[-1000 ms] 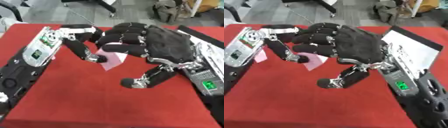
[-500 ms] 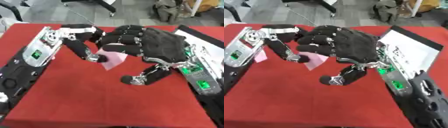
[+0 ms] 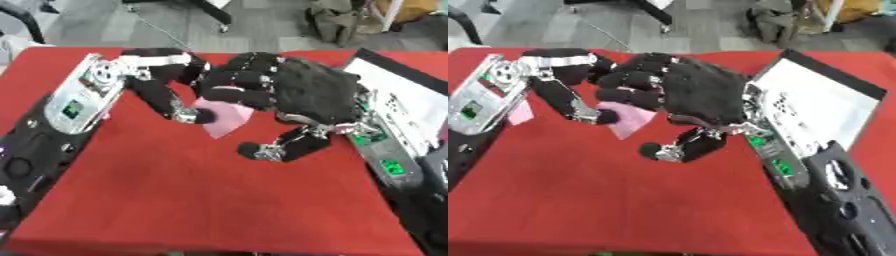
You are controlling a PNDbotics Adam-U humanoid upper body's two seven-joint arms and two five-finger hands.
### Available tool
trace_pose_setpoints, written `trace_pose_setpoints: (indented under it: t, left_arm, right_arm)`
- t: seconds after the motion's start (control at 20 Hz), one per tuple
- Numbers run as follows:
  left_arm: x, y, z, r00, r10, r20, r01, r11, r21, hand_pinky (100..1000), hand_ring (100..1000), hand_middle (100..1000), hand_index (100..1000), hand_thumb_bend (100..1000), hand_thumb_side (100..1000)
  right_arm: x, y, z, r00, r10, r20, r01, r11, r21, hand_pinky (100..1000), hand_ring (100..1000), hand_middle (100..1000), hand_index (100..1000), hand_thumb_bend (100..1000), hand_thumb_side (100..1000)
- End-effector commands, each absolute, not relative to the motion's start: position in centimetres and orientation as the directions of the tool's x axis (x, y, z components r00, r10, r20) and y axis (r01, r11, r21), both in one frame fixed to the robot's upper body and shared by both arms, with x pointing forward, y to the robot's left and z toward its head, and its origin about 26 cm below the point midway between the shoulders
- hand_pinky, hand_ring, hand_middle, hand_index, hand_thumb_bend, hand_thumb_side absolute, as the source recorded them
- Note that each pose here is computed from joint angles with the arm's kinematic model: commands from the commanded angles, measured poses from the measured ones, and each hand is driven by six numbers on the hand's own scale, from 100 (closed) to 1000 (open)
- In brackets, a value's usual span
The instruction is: Pick up the objects with one hand, pass them to the other hand, and then place them into the box on the other side of the table.
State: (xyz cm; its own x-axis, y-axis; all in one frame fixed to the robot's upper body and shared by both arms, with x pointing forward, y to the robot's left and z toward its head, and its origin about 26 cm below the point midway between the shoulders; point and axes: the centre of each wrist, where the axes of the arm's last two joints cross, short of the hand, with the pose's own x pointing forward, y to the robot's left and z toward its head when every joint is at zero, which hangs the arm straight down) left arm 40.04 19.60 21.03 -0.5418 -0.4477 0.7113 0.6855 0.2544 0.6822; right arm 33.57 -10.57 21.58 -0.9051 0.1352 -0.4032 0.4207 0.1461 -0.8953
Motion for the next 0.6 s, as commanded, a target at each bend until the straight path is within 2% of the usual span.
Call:
trace_pose_setpoints:
  t: [0.05, 0.4, 0.6]
  left_arm:
    - [39.9, 19.7, 22.4, -0.577, -0.451, 0.681, 0.653, 0.245, 0.716, 712, 603, 560, 733, 399, 277]
    - [39.9, 19.9, 22.6, -0.586, -0.457, 0.669, 0.643, 0.240, 0.727, 719, 617, 568, 743, 400, 273]
    - [39.9, 19.8, 22.7, -0.588, -0.456, 0.668, 0.642, 0.239, 0.728, 725, 624, 571, 747, 396, 272]
  right_arm:
    - [33.8, -10.5, 22.1, -0.879, 0.163, -0.448, 0.471, 0.146, -0.870, 888, 909, 906, 991, 330, 256]
    - [34.5, -10.2, 21.3, -0.850, 0.201, -0.486, 0.511, 0.100, -0.854, 890, 911, 902, 987, 335, 226]
    - [34.8, -10.2, 20.8, -0.843, 0.215, -0.493, 0.516, 0.060, -0.855, 890, 907, 889, 975, 324, 165]
